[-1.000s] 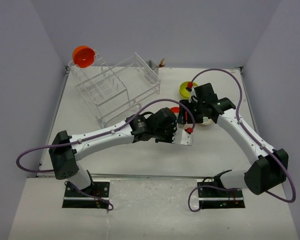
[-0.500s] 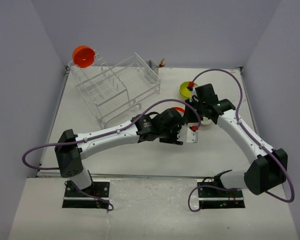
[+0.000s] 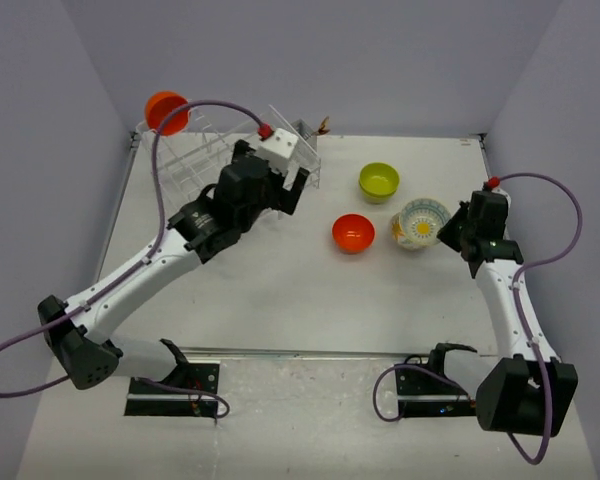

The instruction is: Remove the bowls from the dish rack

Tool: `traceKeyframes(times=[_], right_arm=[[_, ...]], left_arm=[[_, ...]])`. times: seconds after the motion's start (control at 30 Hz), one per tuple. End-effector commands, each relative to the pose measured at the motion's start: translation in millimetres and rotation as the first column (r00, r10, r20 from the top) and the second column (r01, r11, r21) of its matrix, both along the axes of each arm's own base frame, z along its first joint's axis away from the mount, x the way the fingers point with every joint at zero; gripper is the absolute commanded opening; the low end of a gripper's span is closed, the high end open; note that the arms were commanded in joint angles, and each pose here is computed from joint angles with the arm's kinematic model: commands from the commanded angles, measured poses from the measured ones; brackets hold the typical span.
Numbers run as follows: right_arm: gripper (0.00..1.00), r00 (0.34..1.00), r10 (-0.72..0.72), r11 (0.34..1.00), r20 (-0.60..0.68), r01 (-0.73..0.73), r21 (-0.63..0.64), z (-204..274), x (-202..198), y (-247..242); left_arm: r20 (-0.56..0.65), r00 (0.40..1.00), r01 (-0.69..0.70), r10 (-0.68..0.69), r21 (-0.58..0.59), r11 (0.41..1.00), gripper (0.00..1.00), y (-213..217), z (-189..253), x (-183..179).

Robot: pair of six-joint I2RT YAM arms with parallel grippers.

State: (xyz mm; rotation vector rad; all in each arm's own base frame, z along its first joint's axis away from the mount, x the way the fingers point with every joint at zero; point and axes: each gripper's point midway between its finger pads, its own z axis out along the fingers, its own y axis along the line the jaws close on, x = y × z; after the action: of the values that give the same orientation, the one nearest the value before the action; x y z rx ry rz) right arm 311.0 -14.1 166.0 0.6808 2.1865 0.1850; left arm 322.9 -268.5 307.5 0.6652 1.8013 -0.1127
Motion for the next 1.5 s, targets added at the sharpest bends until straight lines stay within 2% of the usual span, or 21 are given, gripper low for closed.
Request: traceKeyframes(times=[0.0, 0.2, 0.33, 0.5, 0.67, 0.77, 0.87, 1.0, 1.03, 1.1, 1.13, 1.23, 1.27, 1.33, 1.43, 1.47], right_arm=[[0.00, 0.982, -0.142, 0.989, 0.128, 0.135, 0.056, 9.4, 25.1, -15.7], [0.00, 0.979, -0.155, 0.983, 0.135, 0.138, 0.122, -9.1, 40.5, -11.4], [0.03, 0.985, -0.139, 0.982, 0.104, 0.123, 0.146, -22.8, 46.9, -6.7], [0.10, 0.988, -0.133, 0.982, 0.078, 0.121, 0.145, -42.3, 51.5, -6.7], [0.10, 0.994, -0.098, 0.982, 0.044, 0.090, 0.168, -56.7, 54.2, 0.4], [0.13, 0.996, -0.080, 0.980, 0.032, 0.073, 0.183, -60.9, 56.0, 4.8], [0.25, 0.997, -0.078, 0.980, 0.024, 0.072, 0.186, -63.2, 56.7, 5.0], [0.36, 0.997, -0.071, 0.980, 0.017, 0.067, 0.189, -61.9, 56.0, 6.0], [0.45, 0.997, -0.074, 0.980, 0.009, 0.071, 0.185, -58.4, 52.7, 5.6], [0.58, 0.995, -0.094, 0.982, 0.028, 0.088, 0.166, -46.7, 49.4, 1.5], [0.74, 0.992, -0.110, 0.983, 0.061, 0.099, 0.154, -30.1, 43.2, -1.5], [0.96, 0.980, -0.135, 0.987, 0.145, 0.121, 0.105, 14.7, 29.9, -9.7], [0.99, 0.975, -0.136, 0.988, 0.175, 0.120, 0.097, 28.7, 26.6, -10.8], [0.99, 0.960, -0.109, 0.992, 0.260, 0.090, 0.085, 65.6, 15.3, -7.1], [0.99, 0.937, -0.046, 0.995, 0.346, 0.011, 0.101, 95.5, 4.1, 6.7], [0.99, 0.929, -0.021, 0.994, 0.371, -0.020, 0.107, 102.1, 1.0, 12.7]], left_arm=[[-0.042, 0.972, -0.231, 0.233, -0.380, 0.896, 1.00, 43.3, 58.9, 8.8], [-0.032, 0.957, -0.266, 0.290, -0.503, 0.822, 1.00, 79.6, 90.4, -9.8], [-0.035, 0.943, -0.301, 0.330, -0.508, 0.807, 1.00, 95.7, 92.0, -14.5], [-0.055, 0.918, -0.368, 0.392, -0.482, 0.795, 1.00, 109.1, 86.6, -3.9], [-0.062, 0.918, -0.367, 0.392, -0.510, 0.778, 1.00, 114.5, 89.2, 3.2], [-0.070, 0.919, -0.366, 0.389, -0.520, 0.772, 1.00, 115.9, 88.0, 8.1], [-0.086, 0.912, -0.385, 0.402, -0.521, 0.762, 1.00, 118.9, 83.9, 14.4], [-0.115, 0.889, -0.431, 0.443, -0.534, 0.727, 1.00, 133.1, 80.4, 26.0], [-0.122, 0.886, -0.436, 0.447, -0.546, 0.715, 1.00, 135.2, 82.0, 28.5], [-0.134, 0.860, -0.476, 0.493, -0.559, 0.678, 1.00, 153.0, 84.4, 36.1], [-0.146, 0.846, -0.493, 0.513, -0.581, 0.648, 1.00, 158.5, 89.0, 40.0], [-0.200, 0.756, -0.589, 0.624, -0.623, 0.514, 1.00, 190.0, 96.5, 51.7], [-0.211, 0.707, -0.631, 0.675, -0.620, 0.467, 1.00, 203.2, 96.6, 52.1], [-0.239, 0.662, -0.646, 0.711, -0.662, 0.379, 1.00, 215.5, 105.6, 58.8], [-0.296, 0.657, -0.626, 0.694, -0.726, 0.283, 1.00, 222.9, 115.9, 70.8], [-0.319, 0.640, -0.627, 0.699, -0.743, 0.234, 1.00, 237.5, 117.1, 77.0]])
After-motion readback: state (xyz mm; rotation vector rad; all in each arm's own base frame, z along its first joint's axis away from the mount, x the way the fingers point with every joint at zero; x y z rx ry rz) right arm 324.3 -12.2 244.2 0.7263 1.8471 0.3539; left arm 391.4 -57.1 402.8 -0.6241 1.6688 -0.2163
